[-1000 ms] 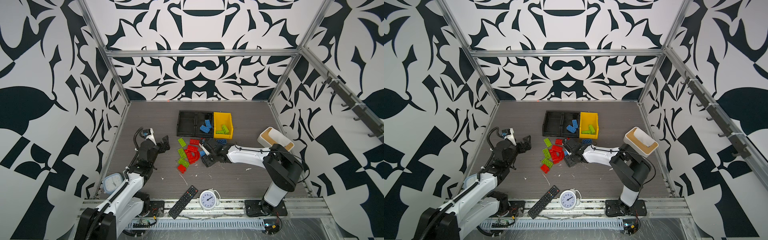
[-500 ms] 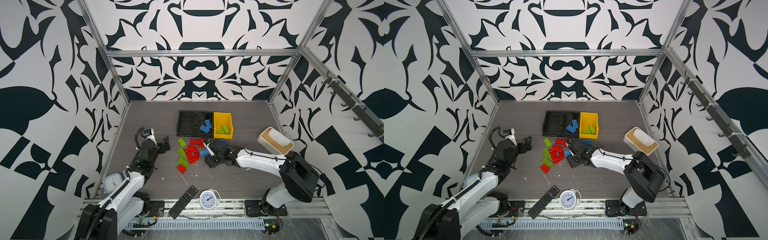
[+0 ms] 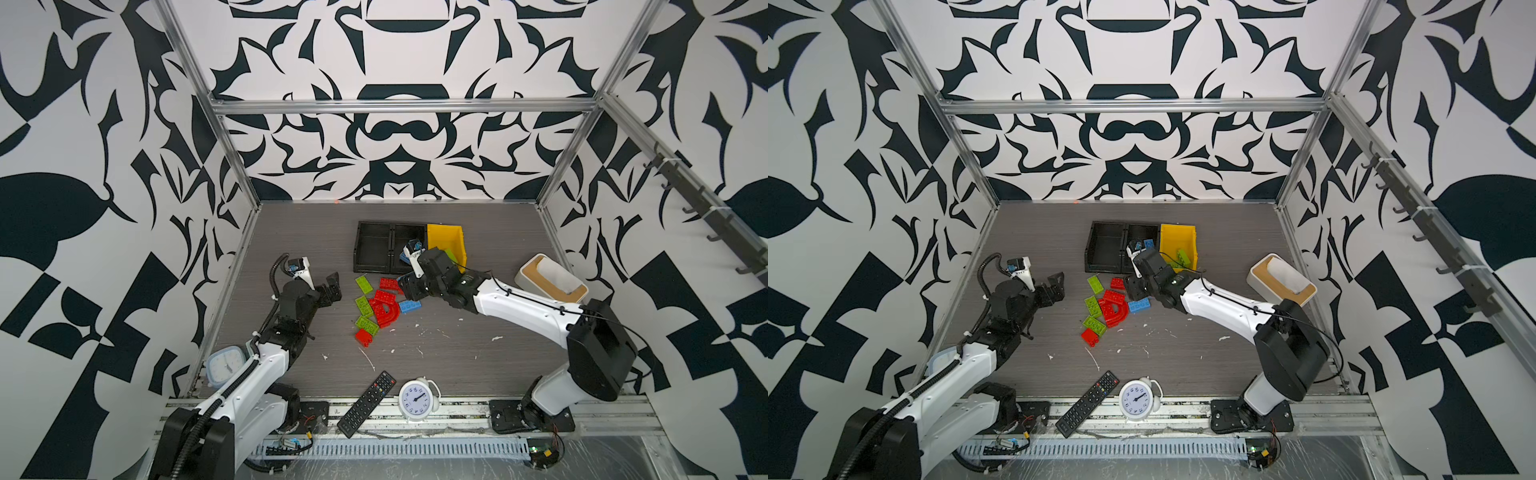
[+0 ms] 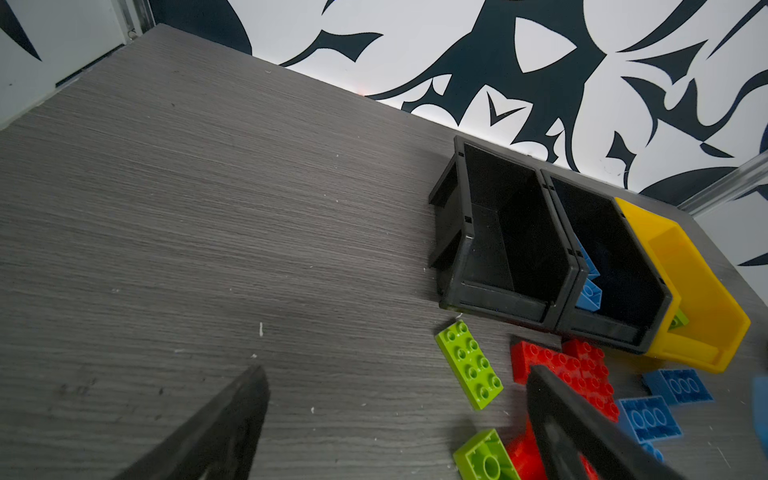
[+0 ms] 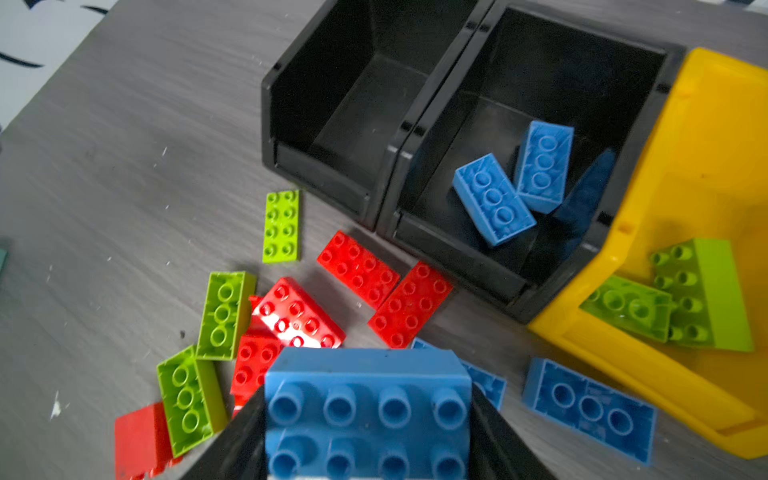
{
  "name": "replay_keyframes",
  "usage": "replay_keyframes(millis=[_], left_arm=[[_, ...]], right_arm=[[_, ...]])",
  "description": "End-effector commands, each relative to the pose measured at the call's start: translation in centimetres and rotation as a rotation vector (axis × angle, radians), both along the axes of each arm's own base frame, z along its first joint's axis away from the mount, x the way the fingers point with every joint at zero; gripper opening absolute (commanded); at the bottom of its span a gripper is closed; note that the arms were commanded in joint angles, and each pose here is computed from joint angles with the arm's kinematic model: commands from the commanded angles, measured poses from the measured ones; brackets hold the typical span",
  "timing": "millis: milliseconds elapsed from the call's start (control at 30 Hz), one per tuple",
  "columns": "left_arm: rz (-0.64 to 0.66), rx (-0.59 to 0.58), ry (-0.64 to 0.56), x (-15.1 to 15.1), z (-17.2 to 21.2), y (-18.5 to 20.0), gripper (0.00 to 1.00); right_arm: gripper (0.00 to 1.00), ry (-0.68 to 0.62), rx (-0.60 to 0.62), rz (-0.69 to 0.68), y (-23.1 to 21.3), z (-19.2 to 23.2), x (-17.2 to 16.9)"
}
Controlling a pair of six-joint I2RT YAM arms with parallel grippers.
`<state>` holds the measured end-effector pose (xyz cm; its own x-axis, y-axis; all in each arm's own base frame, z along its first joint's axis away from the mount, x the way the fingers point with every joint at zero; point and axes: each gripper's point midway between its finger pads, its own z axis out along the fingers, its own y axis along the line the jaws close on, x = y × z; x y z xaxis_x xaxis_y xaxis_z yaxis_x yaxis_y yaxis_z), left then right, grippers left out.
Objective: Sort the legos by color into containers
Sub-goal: 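Carry the blue brick into the black bin and release it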
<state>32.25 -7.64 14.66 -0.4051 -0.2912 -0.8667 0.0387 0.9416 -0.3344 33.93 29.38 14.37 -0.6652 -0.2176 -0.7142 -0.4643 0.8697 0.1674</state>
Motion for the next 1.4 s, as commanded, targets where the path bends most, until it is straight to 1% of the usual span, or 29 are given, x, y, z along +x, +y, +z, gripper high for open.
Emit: replay_keyframes(millis=[0,233,300,433,567,633,733,800,867,933,967,1033,1100,1267,1300,1367], left_arm=[[0.011,-0.005,-0.024,0.4,1.0,0.2,1.0],[-0.001,-0.02,-0.029,0.2,1.1,-0.1,0.99],[-0.001,-0.021,-0.031,0.3,1.2,-0.1,0.99],[0.0,-0.015,-0.029,0.2,1.3,0.0,0.99],[0.004,-0.016,-0.037,0.0,1.5,0.1,0.99],[-0.01,-0.035,-0.036,-0.3,1.9,-0.2,0.99],[-0.015,-0.051,-0.072,-0.6,2.5,-0.2,0.99],[-0.007,-0.042,-0.074,-0.8,2.5,0.0,0.99],[0.0,-0.031,-0.072,-0.8,2.6,0.2,0.99],[0.0,-0.032,-0.075,-0.8,2.7,0.2,1.0],[-0.002,-0.033,-0.077,-0.8,2.7,0.2,1.0],[-0.005,-0.034,-0.079,-0.8,2.5,0.1,0.99],[-0.005,-0.023,-0.072,-0.6,2.2,0.1,1.0],[-0.021,-0.031,-0.056,-0.4,2.0,-0.2,0.99],[-0.025,-0.035,-0.057,-0.4,1.9,-0.3,0.99],[-0.031,-0.043,-0.054,-0.4,1.8,-0.5,1.0]], right_arm=[[0.55,-0.081,0.067,-0.078,-0.3,2.8,3.1],[0.54,-0.122,0.065,-0.14,-1.2,2.9,6.9],[0.54,-0.125,0.057,-0.152,-1.1,2.6,7.5],[0.54,-0.132,0.096,-0.167,-0.2,2.1,8.5],[0.56,-0.141,0.085,-0.193,-0.2,1.4,9.4],[0.56,-0.15,0.084,-0.203,-0.2,1.2,9.7],[0.57,-0.147,0.073,-0.212,-0.1,0.4,10.2],[0.58,-0.143,0.071,-0.212,0.2,0.0,10.5],[0.6,-0.137,0.068,-0.213,0.5,-0.3,10.9],[0.65,-0.126,0.057,-0.215,0.6,-0.5,11.0],[0.67,-0.136,0.038,-0.241,0.1,-0.6,11.3],[0.74,-0.13,0.032,-0.244,-0.1,-0.7,11.2],[0.78,-0.119,0.022,-0.248,-0.3,-1.0,11.0],[0.81,-0.097,-0.001,-0.219,0.0,-1.4,10.8],[0.81,-0.076,0.016,-0.182,0.7,-1.4,10.3],[0.8,-0.072,0.032,-0.149,1.3,-0.8,9.5]])
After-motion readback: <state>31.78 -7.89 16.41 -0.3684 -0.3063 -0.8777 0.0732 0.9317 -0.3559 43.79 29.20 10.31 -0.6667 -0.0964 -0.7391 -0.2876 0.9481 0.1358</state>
